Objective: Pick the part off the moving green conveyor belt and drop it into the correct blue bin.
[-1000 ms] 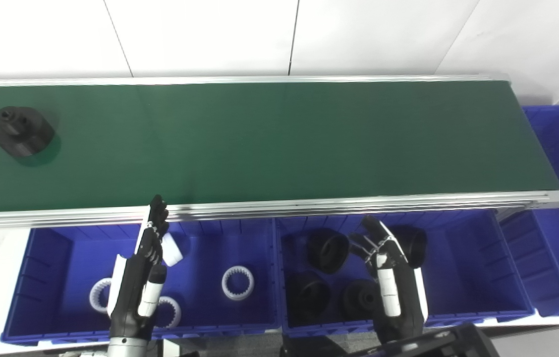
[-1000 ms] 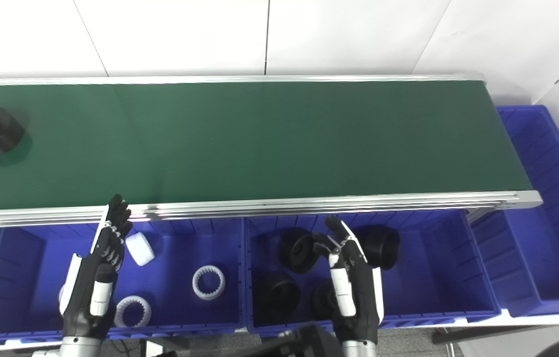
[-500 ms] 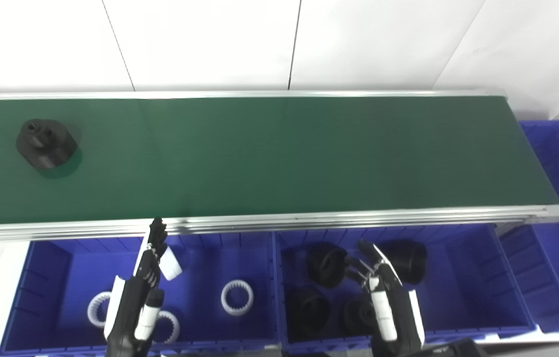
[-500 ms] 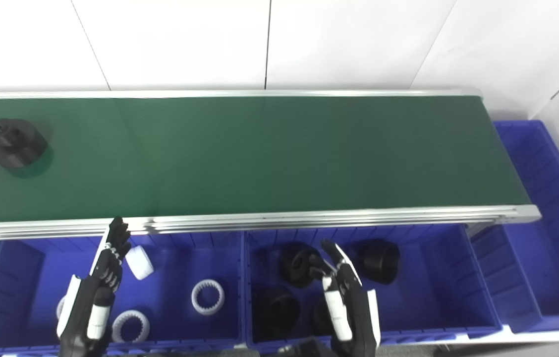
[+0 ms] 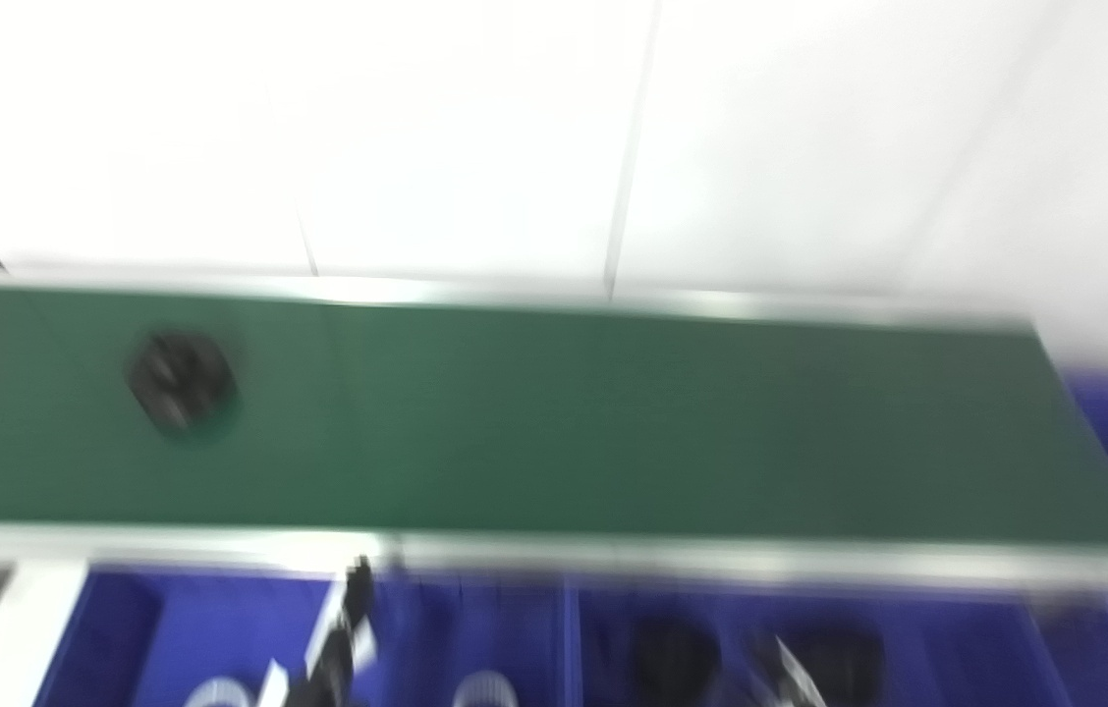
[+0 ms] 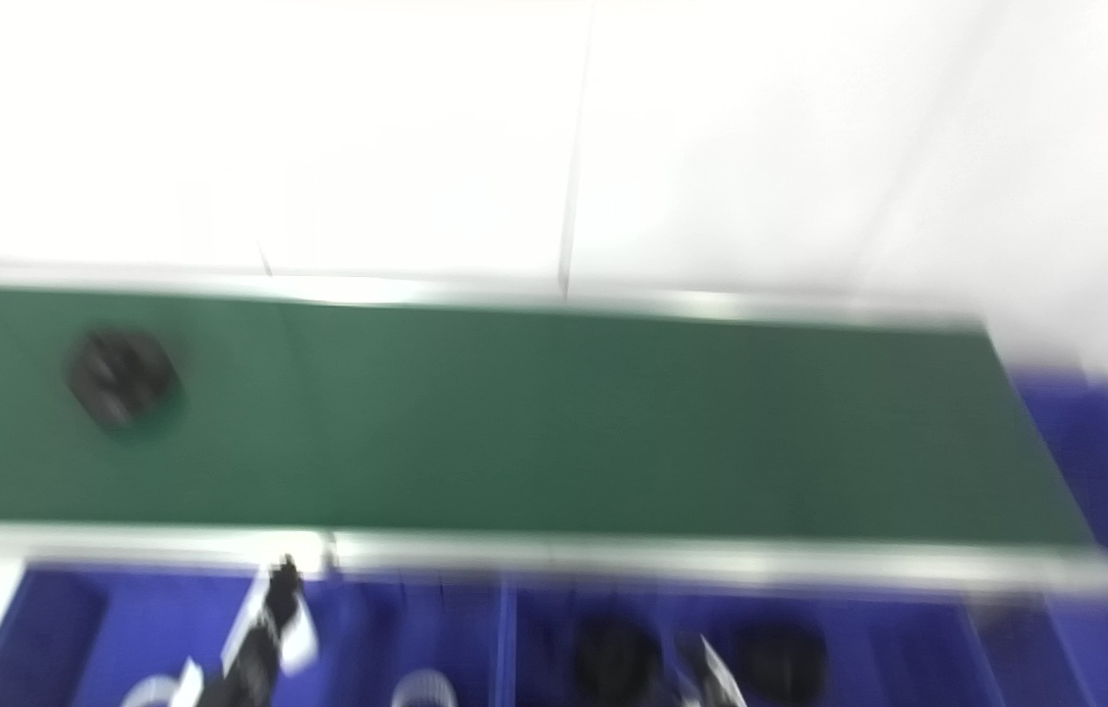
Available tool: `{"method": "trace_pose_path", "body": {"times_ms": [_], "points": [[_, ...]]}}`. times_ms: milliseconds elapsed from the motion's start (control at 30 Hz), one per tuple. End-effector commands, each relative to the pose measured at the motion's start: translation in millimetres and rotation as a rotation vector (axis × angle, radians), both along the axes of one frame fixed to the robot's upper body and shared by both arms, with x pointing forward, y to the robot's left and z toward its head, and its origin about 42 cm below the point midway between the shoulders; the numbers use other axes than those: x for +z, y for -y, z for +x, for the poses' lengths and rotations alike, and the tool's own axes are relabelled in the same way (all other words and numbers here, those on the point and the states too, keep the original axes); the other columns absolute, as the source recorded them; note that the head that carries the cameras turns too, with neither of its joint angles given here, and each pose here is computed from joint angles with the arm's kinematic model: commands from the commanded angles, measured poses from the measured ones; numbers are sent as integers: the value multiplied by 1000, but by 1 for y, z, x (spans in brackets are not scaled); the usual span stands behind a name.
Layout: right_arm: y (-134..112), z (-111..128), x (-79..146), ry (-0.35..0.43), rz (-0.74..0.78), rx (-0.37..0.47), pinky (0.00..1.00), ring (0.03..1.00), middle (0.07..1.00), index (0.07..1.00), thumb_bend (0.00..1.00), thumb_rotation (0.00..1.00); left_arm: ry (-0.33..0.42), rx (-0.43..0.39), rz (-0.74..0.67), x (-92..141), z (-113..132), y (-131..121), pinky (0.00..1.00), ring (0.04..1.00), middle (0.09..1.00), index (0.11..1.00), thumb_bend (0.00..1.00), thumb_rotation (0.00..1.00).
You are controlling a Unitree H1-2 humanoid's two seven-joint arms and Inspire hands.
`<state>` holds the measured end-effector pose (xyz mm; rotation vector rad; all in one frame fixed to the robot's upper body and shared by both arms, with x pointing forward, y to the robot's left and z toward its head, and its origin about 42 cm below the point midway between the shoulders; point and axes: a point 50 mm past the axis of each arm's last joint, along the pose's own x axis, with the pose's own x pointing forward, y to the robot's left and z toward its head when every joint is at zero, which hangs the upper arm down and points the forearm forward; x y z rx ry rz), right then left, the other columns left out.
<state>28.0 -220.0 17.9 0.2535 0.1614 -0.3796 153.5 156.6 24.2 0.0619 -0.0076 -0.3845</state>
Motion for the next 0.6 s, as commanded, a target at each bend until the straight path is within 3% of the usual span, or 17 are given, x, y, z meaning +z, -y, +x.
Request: {"method": "trace_pose_path", "body": {"times_ms": [0, 67, 167, 233, 367, 567], "points": [[-13, 13, 5, 106, 26, -29, 740, 805, 910, 843, 791, 776, 74, 21, -26, 10, 6, 11, 942, 977, 1000, 1000, 722, 955], [-9, 12, 3, 116, 33, -30, 743, 814, 917, 851, 781, 776, 64, 29, -40, 8, 7, 17, 940, 973, 1000, 1000, 728, 958], [-4, 11, -1, 126, 41, -40, 754, 808, 925, 847, 812, 771, 47, 44, -80, 6, 8, 26, 995, 986, 997, 1000, 833, 934], [0, 11, -3, 132, 41, -39, 755, 808, 932, 851, 820, 771, 45, 35, -67, 4, 8, 29, 999, 985, 993, 1000, 852, 946], [6, 12, -4, 145, 35, -34, 780, 828, 946, 873, 809, 770, 47, 26, -60, 3, 8, 35, 967, 982, 1000, 1000, 828, 970], [13, 11, -6, 153, 26, -34, 802, 838, 965, 886, 818, 763, 40, 0, -72, 1, 11, 42, 998, 1000, 1000, 1000, 806, 952]]}}
